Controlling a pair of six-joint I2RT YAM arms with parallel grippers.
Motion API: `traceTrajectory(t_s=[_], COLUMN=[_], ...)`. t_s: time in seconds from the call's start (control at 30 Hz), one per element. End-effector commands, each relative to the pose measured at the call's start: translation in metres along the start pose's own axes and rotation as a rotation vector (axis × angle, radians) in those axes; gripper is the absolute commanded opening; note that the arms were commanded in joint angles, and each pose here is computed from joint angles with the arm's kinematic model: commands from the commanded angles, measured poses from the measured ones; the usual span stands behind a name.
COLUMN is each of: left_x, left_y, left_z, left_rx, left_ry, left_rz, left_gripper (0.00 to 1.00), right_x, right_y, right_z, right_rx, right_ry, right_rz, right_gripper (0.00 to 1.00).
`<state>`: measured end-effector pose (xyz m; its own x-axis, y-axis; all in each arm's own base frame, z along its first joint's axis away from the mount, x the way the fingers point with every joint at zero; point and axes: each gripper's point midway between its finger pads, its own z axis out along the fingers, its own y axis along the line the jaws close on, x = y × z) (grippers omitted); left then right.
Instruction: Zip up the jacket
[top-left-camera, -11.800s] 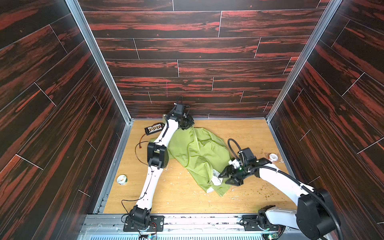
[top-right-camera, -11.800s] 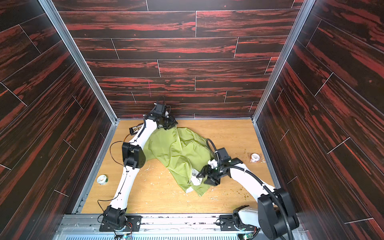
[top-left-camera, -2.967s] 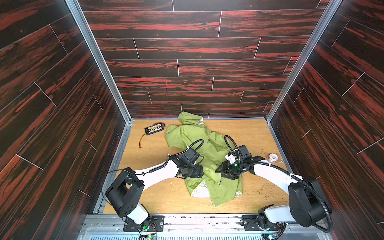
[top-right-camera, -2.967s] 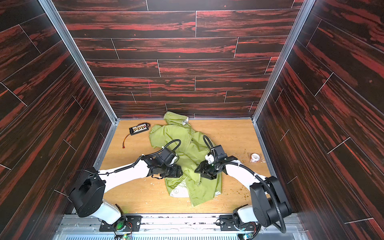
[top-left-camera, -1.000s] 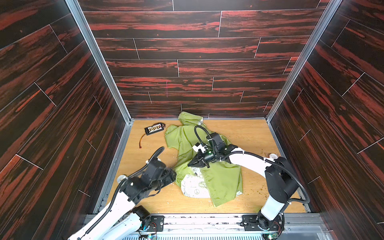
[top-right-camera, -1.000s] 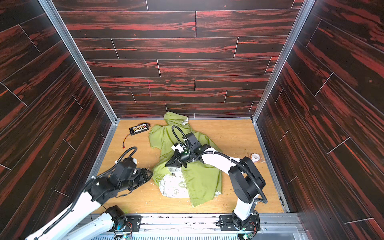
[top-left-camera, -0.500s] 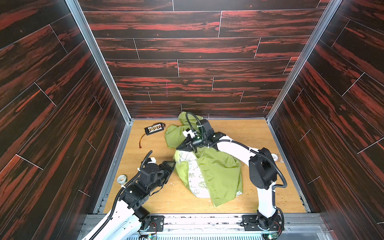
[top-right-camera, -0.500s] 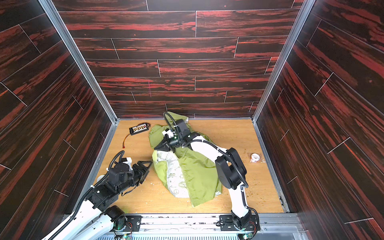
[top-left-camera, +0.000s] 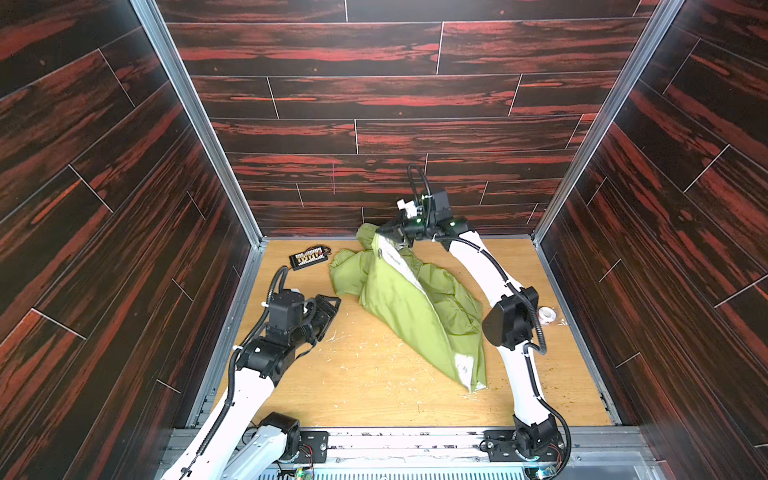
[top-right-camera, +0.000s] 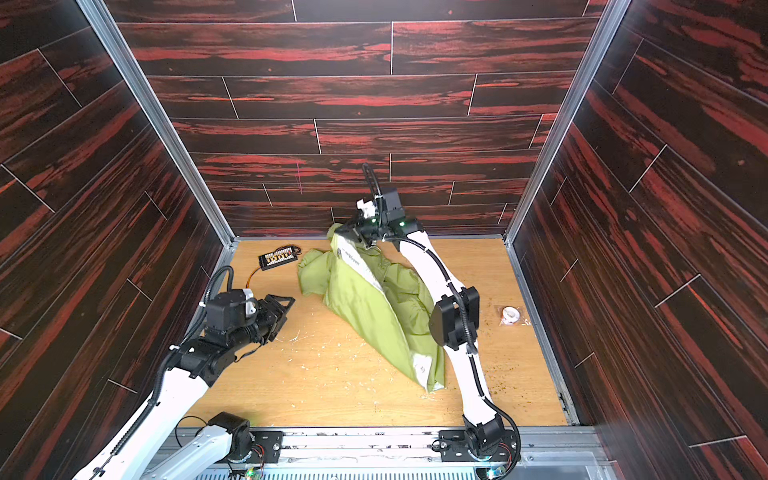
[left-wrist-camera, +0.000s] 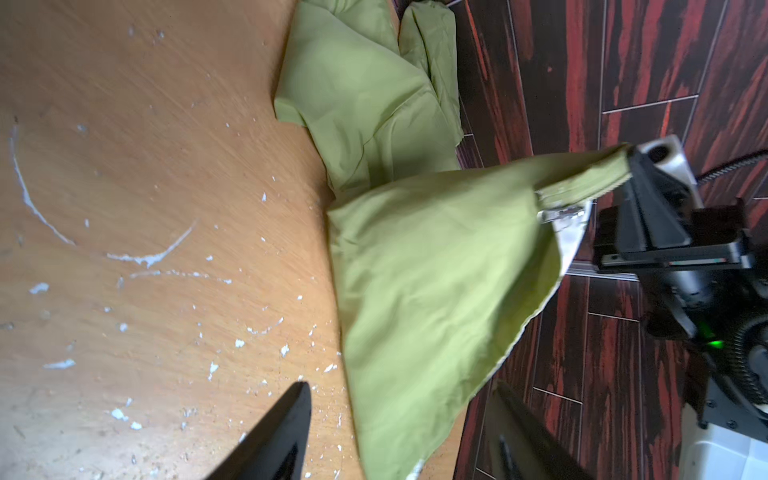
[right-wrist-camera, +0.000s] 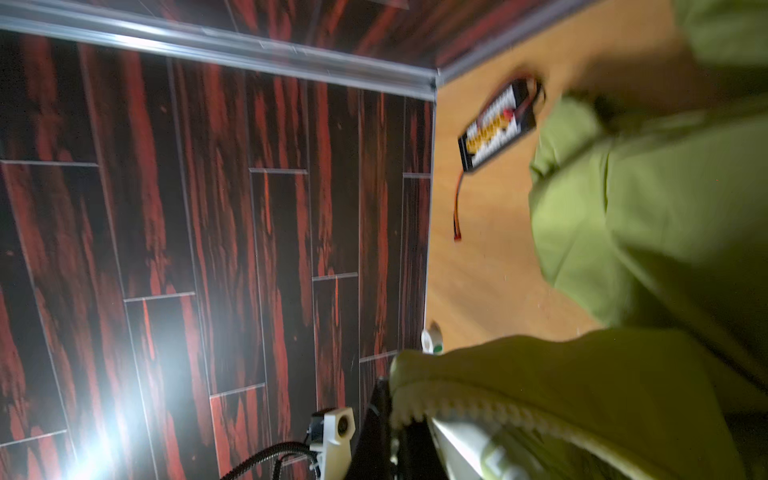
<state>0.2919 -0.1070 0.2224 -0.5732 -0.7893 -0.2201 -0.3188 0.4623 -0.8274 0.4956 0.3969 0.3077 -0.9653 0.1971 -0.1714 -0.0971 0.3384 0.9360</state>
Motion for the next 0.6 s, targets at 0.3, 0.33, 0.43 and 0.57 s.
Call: traceTrajectory(t_s=[0.3, 0.33, 0.43, 0.57], left_x=[-0.015, -0.015, -0.013, -0.013], left_y=[-0.026, -0.024, -0.019, -0.004], left_z=[0.004, 0.003, -0.003, -0.016], left_rx=[0.063, 0.062, 0.057, 0.005], left_ry=[0.045, 0.041, 0.022, -0.016], left_rz=[0.024, 0.023, 0.029, 0.042], left_gripper=[0.70, 0.70, 0.71, 0.73], right_x=[0.082, 0.101, 0.160, 0.208], right_y=[-0.015, -0.015, -0.001, -0.001], right_z=[0.032, 0.036, 0.044, 0.044], right_rx=[0.101, 0.113, 0.095, 0.073], right_ry=[0.216, 0.255, 0.364, 0.442], right_rz=[0.032, 0.019, -0.024, -0.029], right_gripper=[0.00, 0.00, 0.00, 0.00])
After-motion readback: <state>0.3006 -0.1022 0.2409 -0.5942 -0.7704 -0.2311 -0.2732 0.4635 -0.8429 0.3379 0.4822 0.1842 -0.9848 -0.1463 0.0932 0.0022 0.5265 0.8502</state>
